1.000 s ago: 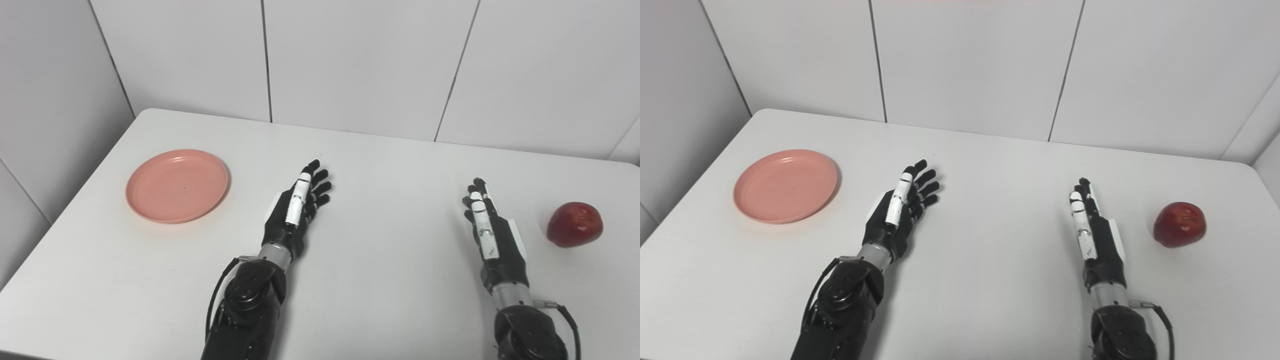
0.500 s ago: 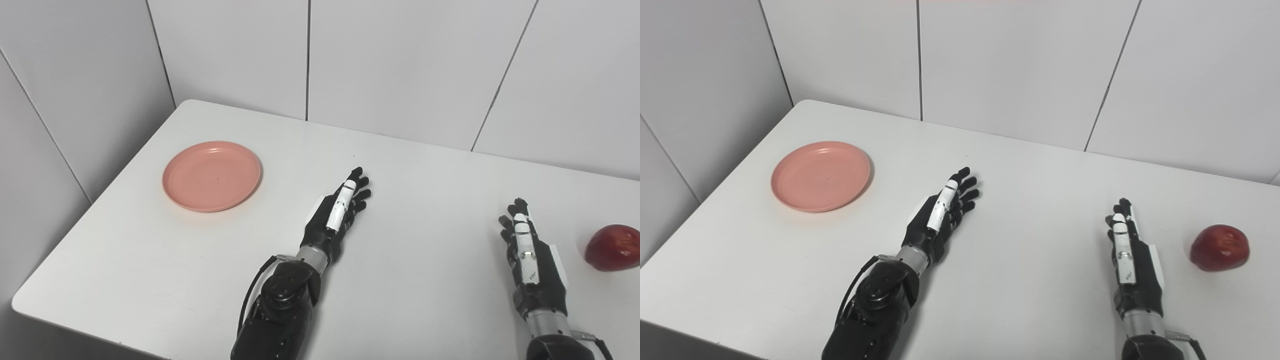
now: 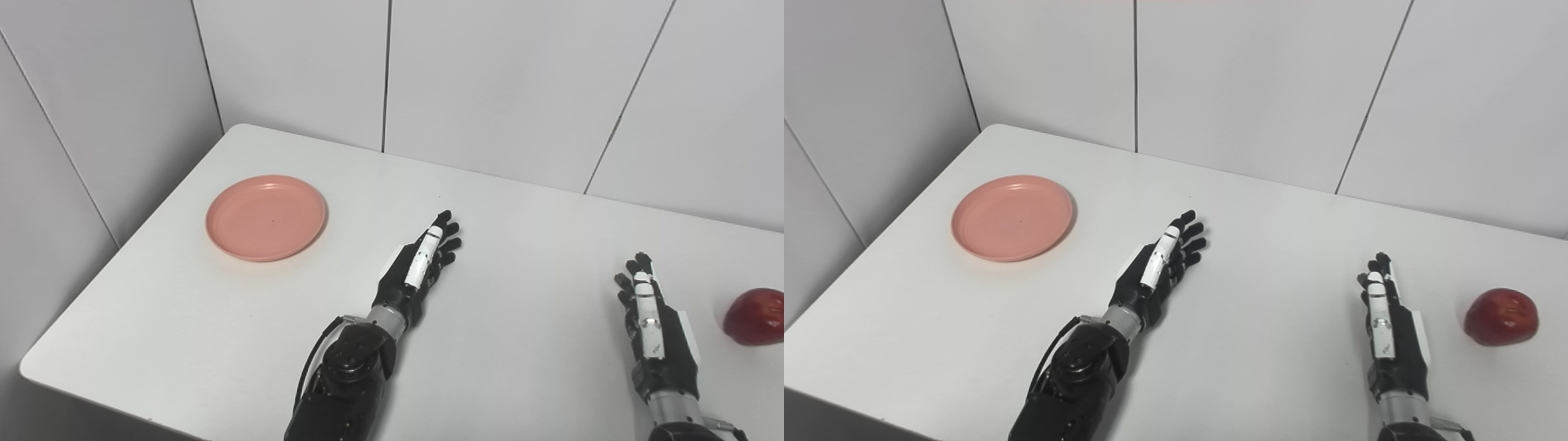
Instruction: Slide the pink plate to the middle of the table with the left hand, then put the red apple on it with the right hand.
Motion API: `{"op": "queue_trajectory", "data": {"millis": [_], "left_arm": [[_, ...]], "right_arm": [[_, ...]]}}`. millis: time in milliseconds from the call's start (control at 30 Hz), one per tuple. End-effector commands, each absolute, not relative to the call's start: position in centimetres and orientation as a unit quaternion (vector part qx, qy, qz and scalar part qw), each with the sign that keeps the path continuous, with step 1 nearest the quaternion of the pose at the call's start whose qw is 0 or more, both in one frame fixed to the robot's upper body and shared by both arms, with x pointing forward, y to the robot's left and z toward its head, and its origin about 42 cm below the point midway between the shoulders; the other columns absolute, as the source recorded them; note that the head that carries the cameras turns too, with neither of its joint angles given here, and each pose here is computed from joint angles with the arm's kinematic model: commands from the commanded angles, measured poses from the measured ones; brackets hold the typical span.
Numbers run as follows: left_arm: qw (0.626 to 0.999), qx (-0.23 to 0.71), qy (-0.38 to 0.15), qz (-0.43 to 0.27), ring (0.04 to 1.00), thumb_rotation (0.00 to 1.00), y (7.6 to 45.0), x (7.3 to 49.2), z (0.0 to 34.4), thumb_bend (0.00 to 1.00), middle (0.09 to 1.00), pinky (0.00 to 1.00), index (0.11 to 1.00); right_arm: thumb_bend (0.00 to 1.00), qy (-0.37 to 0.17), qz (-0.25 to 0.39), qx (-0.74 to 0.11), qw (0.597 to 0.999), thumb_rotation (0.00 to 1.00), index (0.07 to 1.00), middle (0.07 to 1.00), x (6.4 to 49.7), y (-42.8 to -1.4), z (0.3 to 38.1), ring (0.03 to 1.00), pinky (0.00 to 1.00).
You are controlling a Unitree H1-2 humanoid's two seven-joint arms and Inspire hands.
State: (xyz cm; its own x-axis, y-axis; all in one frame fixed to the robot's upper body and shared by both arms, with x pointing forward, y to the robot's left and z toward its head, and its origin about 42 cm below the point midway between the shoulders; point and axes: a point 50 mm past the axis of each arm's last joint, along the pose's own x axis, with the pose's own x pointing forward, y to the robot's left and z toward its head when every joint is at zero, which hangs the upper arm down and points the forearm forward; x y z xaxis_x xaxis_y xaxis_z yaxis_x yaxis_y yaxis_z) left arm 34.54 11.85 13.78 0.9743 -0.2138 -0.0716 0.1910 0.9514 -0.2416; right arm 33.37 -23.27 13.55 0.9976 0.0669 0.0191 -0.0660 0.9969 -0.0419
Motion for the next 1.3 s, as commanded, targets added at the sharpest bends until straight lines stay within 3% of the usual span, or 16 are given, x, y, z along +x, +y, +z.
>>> {"op": "queue_trajectory", "data": {"millis": [0, 467, 1267], "left_arm": [[0.987, -0.121, 0.008, -0.107, 0.934, 1.0, 11.9, 35.2, 16.1, 0.39, 0.954, 0.95, 0.942], [0.988, -0.101, -0.02, -0.115, 0.901, 1.0, 13.6, 35.9, 18.5, 0.4, 0.922, 0.91, 0.907], [0.986, -0.06, -0.142, -0.064, 0.894, 1.0, 20.0, 37.3, 26.4, 0.4, 0.904, 0.89, 0.88]], "right_arm": [[0.1, -0.062, 0.04, -0.019, 0.997, 1.0, 1.0, 0.988, 34.1, -23.1, 15.3, 0.965, 1.0], [0.07, -0.06, 0.044, -0.028, 0.997, 1.0, 1.0, 0.997, 34.0, -22.9, 15.2, 0.978, 1.0], [0.05, -0.06, 0.045, -0.021, 0.997, 1.0, 1.0, 0.997, 33.6, -23.0, 15.6, 0.983, 1.0]]}}
